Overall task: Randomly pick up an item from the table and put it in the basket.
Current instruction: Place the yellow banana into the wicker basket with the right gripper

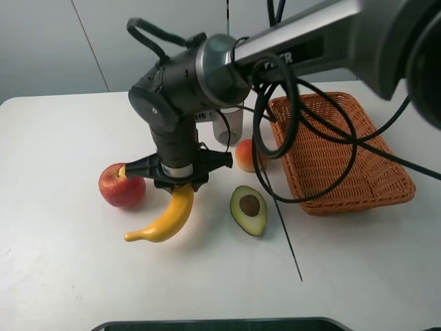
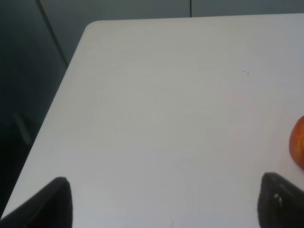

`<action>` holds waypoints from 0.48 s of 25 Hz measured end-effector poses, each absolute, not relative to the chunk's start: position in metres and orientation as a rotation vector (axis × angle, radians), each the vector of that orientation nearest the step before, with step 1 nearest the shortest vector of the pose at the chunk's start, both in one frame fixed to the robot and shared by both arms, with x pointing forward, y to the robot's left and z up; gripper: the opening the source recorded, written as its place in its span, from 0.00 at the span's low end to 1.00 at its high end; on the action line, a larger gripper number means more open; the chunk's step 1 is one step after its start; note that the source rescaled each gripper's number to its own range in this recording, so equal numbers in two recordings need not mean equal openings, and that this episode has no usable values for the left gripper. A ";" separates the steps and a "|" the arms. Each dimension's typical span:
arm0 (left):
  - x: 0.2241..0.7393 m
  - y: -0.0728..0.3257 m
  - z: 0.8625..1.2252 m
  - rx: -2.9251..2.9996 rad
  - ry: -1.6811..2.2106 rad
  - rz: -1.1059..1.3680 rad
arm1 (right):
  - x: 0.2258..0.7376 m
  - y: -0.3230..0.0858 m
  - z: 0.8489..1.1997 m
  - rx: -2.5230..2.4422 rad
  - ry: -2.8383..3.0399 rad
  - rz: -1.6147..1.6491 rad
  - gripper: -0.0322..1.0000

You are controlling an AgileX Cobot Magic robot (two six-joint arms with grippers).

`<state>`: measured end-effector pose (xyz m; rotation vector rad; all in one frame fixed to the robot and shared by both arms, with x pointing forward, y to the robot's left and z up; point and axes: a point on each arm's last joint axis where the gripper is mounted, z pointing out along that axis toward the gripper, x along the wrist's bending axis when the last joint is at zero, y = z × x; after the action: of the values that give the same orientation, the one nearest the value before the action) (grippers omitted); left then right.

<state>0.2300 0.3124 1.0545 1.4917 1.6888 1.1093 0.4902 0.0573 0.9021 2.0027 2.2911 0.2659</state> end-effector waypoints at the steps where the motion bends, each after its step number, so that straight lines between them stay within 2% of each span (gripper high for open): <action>1: 0.230 0.312 1.055 1.492 1.689 1.109 | 0.490 0.057 0.911 1.999 2.294 0.294 0.05; 12: 0.230 0.312 1.055 1.492 1.689 1.109 | 0.487 0.035 0.982 1.780 2.445 0.351 0.05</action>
<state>0.2300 0.3124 1.0545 1.4917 1.6888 1.1093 0.4871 0.0354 0.9823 1.7797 2.4449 0.3510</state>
